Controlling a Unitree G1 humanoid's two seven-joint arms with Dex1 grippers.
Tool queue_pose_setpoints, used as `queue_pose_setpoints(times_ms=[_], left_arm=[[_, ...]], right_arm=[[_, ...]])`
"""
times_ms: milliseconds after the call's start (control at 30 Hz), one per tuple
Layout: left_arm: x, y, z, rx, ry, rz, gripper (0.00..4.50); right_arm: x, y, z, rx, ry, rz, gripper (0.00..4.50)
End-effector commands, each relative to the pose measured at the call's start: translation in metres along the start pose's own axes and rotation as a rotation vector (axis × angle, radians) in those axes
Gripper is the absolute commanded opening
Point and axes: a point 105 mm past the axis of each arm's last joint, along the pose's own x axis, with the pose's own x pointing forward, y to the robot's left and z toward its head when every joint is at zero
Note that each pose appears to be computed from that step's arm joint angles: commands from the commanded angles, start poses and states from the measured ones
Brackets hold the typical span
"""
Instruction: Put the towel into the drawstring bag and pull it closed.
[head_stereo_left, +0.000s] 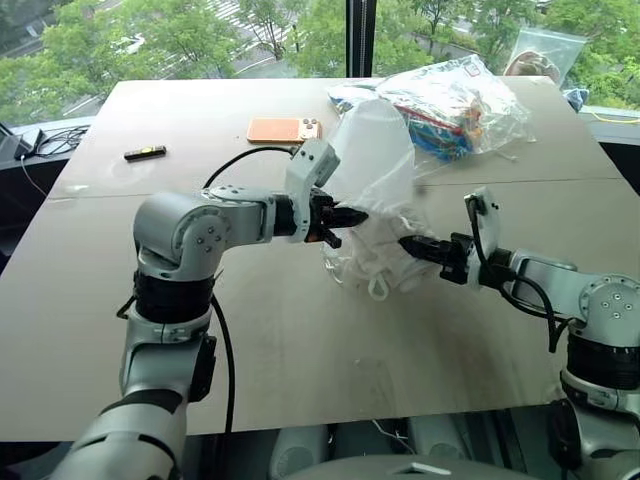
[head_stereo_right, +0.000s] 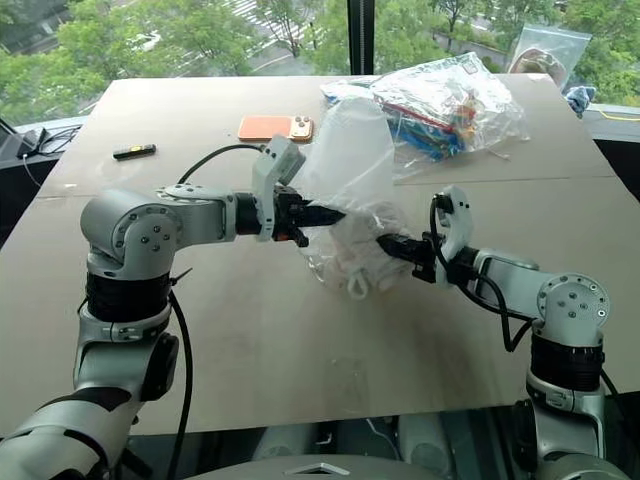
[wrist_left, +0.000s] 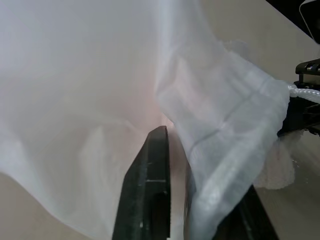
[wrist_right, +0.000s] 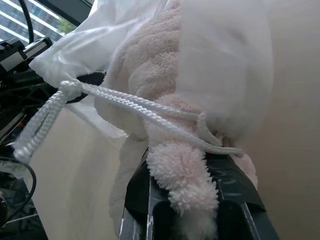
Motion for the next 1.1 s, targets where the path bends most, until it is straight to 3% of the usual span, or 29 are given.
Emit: queue_pose_setpoints(times_ms=[33,133,467,500,533,633,667,900,1100], left_arm=[[-0.005,0.0,0.011,0.193,-0.049,0.049,2.18],[-0.004,0.004,0.01,0.278,-0.052,0.079,2.18],[0.01,0.006,0.011,0.316,-0.102,0.099,2.18],[0.01,0.007,0.011,0.317,-0.104,0.102,1.67],[0.011,0.007,0.011,0.326,-0.102,0.101,1.61],[0.014,0.009,0.009,0.331,-0.097,0.098,0.28],[0.014,0.01,0.008,0.332,-0.096,0.099,0.1],[0.017,0.014,0.009,0.347,-0.097,0.101,0.1],[0.0,-0.007,0.034,0.034,-0.163,-0.121,0.1]], right_arm=[[0.002,0.003,0.004,0.017,-0.029,0.006,0.0],[0.005,0.0,0.003,0.029,-0.032,-0.004,0.0],[0.01,-0.003,0.007,0.044,-0.051,-0.016,0.0],[0.01,-0.002,0.007,0.046,-0.055,-0.01,0.0],[0.011,0.0,0.008,0.051,-0.061,-0.003,0.0],[0.014,0.002,0.011,0.072,-0.077,0.013,0.0],[0.015,0.003,0.011,0.077,-0.081,0.017,0.0],[0.02,0.007,0.015,0.108,-0.109,0.038,0.0],[0.023,0.013,0.033,0.222,-0.209,0.095,0.0]])
